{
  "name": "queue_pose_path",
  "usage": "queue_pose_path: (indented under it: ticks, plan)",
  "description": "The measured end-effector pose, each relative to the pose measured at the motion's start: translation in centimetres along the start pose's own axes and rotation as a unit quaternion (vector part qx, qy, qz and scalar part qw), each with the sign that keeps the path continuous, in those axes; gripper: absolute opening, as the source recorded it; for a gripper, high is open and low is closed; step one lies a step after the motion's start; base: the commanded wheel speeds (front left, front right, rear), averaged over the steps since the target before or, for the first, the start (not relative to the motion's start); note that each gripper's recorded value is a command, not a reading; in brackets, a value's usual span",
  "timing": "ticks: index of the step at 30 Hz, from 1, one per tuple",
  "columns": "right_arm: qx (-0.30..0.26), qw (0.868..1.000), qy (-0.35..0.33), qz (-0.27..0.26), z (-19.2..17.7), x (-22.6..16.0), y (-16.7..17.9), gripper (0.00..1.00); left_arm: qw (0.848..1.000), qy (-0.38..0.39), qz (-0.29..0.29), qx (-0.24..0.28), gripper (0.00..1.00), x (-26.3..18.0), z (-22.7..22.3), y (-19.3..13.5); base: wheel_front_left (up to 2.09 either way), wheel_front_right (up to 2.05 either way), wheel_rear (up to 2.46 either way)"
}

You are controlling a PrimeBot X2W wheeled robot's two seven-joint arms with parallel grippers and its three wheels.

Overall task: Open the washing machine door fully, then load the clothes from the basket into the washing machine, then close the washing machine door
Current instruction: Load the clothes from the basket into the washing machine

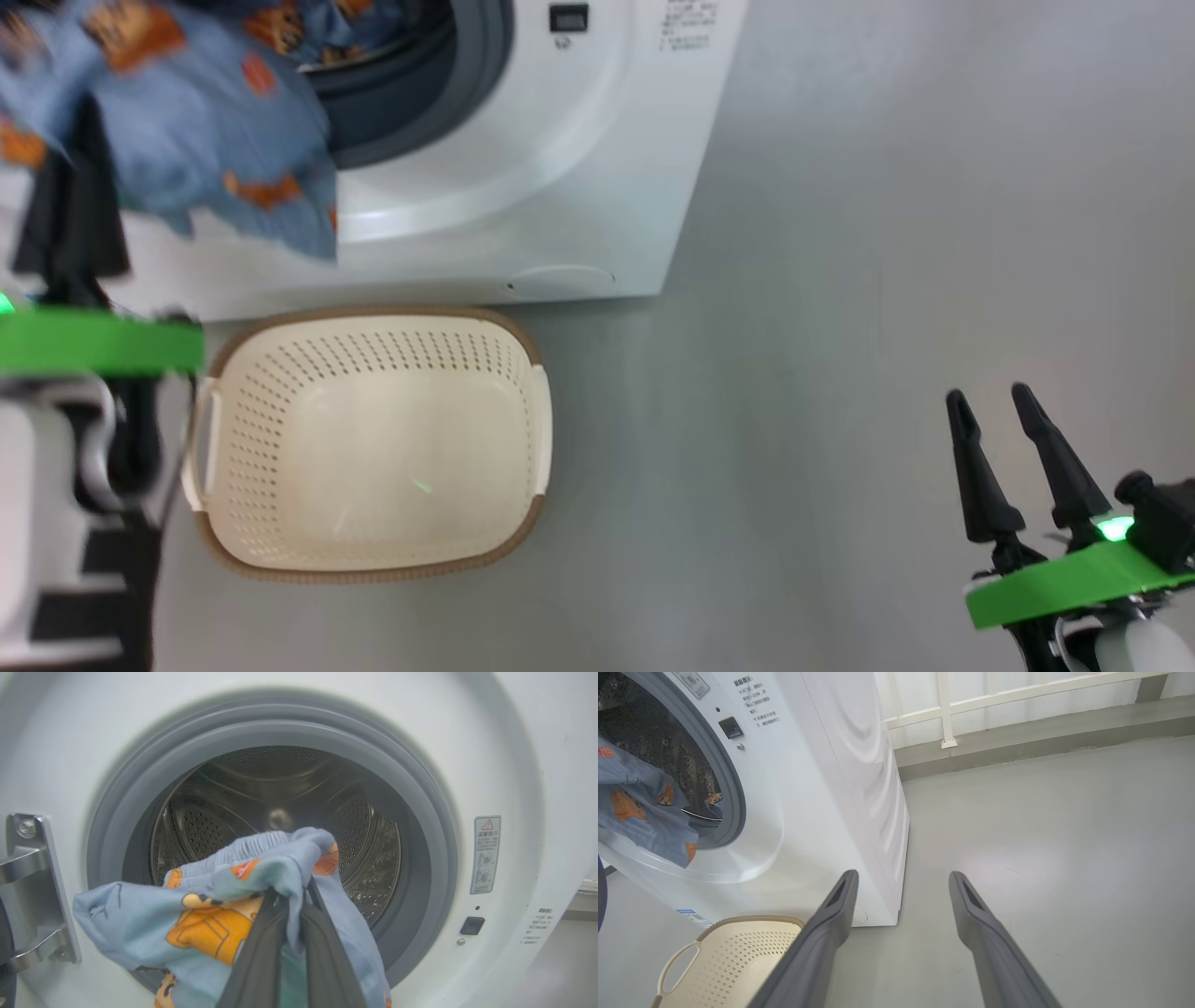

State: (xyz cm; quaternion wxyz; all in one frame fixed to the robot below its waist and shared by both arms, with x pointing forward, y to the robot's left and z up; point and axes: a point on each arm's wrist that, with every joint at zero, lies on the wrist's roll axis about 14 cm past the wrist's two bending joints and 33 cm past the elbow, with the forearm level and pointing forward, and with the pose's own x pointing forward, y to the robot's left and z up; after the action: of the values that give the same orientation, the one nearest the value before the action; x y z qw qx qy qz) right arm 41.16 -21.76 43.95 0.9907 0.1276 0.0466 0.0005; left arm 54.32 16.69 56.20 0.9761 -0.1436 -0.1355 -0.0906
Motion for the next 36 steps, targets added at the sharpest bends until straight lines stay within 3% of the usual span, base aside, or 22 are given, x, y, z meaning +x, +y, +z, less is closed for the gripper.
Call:
queue_pose_path:
  ticks: [13, 25, 30, 36]
  plan:
    - [0.008, 1.0, 0.014, -0.026, -1.7, 1.6, -1.1, 1.0, 0.996, 0.09, -0.01, 0.02, 0.0, 8.6, -8.0, 1.0, 0.0, 0.0, 0.0]
    - [0.005, 0.998, 0.027, -0.057, -2.6, 1.1, -2.6, 1.0, 0.988, 0.149, -0.009, 0.043, 0.0, 13.1, -13.4, 1.8, 0.0, 0.0, 0.0]
    - [0.001, 0.997, 0.032, -0.063, -3.0, 1.2, -3.0, 1.0, 0.991, 0.123, -0.017, 0.043, 0.0, 15.5, -12.6, 1.2, 0.0, 0.0, 0.0]
    - [-0.001, 0.997, 0.041, -0.068, -3.7, 1.5, -3.3, 1.0, 0.999, 0.015, -0.023, 0.037, 0.0, 19.2, -7.2, 0.4, 0.0, 0.0, 0.0]
